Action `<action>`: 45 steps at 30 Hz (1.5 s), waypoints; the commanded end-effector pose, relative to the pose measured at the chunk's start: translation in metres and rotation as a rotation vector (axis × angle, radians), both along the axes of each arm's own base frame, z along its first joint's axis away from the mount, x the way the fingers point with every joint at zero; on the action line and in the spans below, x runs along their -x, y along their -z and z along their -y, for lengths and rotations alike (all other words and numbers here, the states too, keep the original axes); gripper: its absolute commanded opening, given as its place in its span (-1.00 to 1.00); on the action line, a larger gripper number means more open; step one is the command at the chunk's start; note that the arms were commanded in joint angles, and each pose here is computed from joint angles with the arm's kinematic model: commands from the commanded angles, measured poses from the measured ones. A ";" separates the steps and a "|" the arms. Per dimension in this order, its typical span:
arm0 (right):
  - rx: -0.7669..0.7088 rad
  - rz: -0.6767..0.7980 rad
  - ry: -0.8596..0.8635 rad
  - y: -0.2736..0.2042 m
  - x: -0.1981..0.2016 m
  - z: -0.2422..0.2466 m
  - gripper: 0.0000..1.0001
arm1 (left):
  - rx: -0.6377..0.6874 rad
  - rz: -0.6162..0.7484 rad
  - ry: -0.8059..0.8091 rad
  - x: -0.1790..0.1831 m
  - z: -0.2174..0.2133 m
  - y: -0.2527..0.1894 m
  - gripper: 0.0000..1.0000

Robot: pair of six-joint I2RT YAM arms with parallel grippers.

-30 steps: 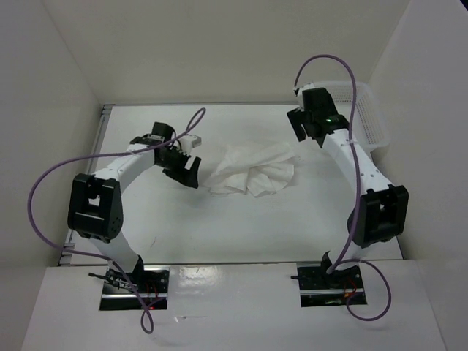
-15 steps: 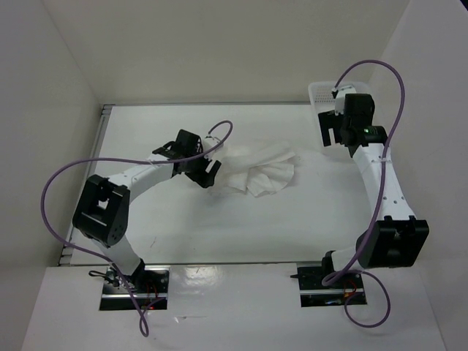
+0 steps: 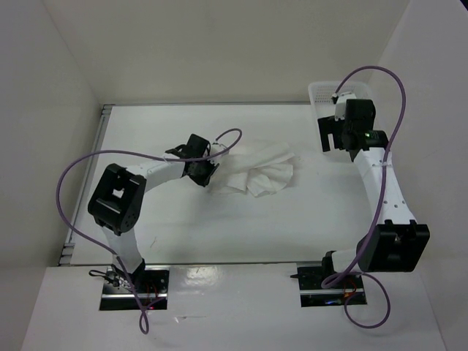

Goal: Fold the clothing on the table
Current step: Flatten the skirt out

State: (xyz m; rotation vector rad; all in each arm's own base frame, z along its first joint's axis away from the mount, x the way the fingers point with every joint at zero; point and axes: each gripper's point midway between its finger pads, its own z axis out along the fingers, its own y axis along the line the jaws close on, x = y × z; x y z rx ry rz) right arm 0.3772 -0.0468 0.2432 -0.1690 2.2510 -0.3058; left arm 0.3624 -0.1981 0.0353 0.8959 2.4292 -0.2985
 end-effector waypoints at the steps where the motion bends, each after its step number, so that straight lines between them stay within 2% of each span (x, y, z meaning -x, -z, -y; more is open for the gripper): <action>1: -0.015 0.043 0.006 -0.011 0.007 0.000 0.98 | 0.055 0.018 0.060 -0.010 0.024 -0.023 -1.00; 4: -0.021 0.054 0.007 -0.012 0.010 0.002 0.98 | 0.078 0.010 0.145 -0.010 0.040 -0.049 -1.00; 5: -0.021 0.054 0.007 -0.012 0.010 0.002 0.98 | 0.096 0.068 0.174 -0.023 0.054 -0.090 -1.00; 8: -0.051 0.058 0.003 -0.008 0.014 0.001 0.98 | 0.121 0.093 0.274 -0.032 0.080 -0.137 -1.00; 9: -0.057 0.065 0.002 -0.008 0.015 0.003 0.98 | 0.186 0.219 0.314 -0.049 0.101 -0.200 -1.00; 11: -0.083 0.066 -0.008 -0.006 0.017 0.000 0.98 | 0.229 0.193 0.371 -0.047 0.118 -0.226 -1.00; 12: -0.089 0.068 -0.007 -0.006 0.020 0.001 0.98 | 0.278 0.221 0.374 -0.050 0.122 -0.254 -1.00; 13: -0.094 0.077 -0.015 -0.009 0.021 -0.001 0.98 | 0.367 0.365 0.386 -0.061 0.129 -0.317 -1.00; 16: -0.098 0.089 -0.012 -0.012 0.023 0.002 0.98 | 0.393 0.471 0.336 -0.060 0.112 -0.358 -1.00; 18: -0.113 0.079 -0.030 -0.010 0.024 -0.003 0.98 | 0.447 0.376 0.326 -0.058 0.100 -0.348 -1.00; 20: -0.131 0.079 -0.055 -0.010 0.023 -0.008 0.98 | 0.489 0.315 0.254 -0.070 0.059 -0.340 -1.00; 21: -0.139 0.071 -0.064 -0.008 0.025 -0.010 0.98 | 0.579 0.172 0.266 -0.054 0.051 -0.321 -1.00; 22: -0.150 0.059 -0.074 -0.004 0.023 -0.013 0.96 | 0.623 0.161 0.209 -0.068 0.015 -0.315 -1.00; 24: -0.171 0.047 -0.099 -0.003 0.021 -0.018 0.93 | 0.699 0.057 0.139 -0.053 -0.018 -0.291 -1.00; 27: -0.202 0.027 -0.132 -0.003 0.017 -0.025 0.91 | 0.684 0.106 0.020 -0.050 -0.074 -0.282 -1.00; 29: -0.222 0.007 -0.150 0.001 0.013 -0.030 0.91 | 0.649 0.052 -0.046 -0.032 -0.102 -0.247 -1.00; 30: -0.240 0.003 -0.171 -0.002 0.012 -0.034 0.91 | 0.640 0.020 -0.057 -0.021 -0.107 -0.234 -1.00; 32: -0.256 -0.027 -0.193 0.004 0.008 -0.038 0.89 | 0.569 0.041 -0.030 0.000 -0.115 -0.214 -1.00; 33: -0.262 -0.023 -0.202 0.001 0.005 -0.040 0.89 | 0.548 -0.030 -0.046 0.019 -0.116 -0.181 -1.00; 34: -0.262 -0.027 -0.227 0.002 0.002 -0.045 0.86 | 0.483 -0.030 -0.051 0.028 -0.123 -0.165 -1.00; 37: -0.269 -0.068 -0.272 0.009 -0.004 -0.060 0.84 | 0.428 -0.055 -0.004 0.067 -0.113 -0.140 -1.00; 38: -0.266 -0.106 -0.311 0.015 -0.008 -0.073 0.84 | 0.396 -0.046 0.037 0.090 -0.108 -0.137 -0.99; 39: -0.261 -0.137 -0.330 0.021 -0.010 -0.078 0.84 | 0.380 -0.060 0.047 0.098 -0.105 -0.134 -0.89; 42: -0.229 -0.156 -0.413 0.019 -0.014 -0.106 0.84 | 0.327 -0.016 0.002 0.100 -0.114 -0.137 -0.80; 43: -0.220 -0.201 -0.445 0.028 -0.011 -0.122 0.84 | 0.315 -0.002 -0.002 0.100 -0.116 -0.140 -0.28; 45: -0.181 -0.206 -0.491 0.027 -0.016 -0.137 0.89 | 0.261 0.060 -0.023 0.096 -0.125 -0.148 0.07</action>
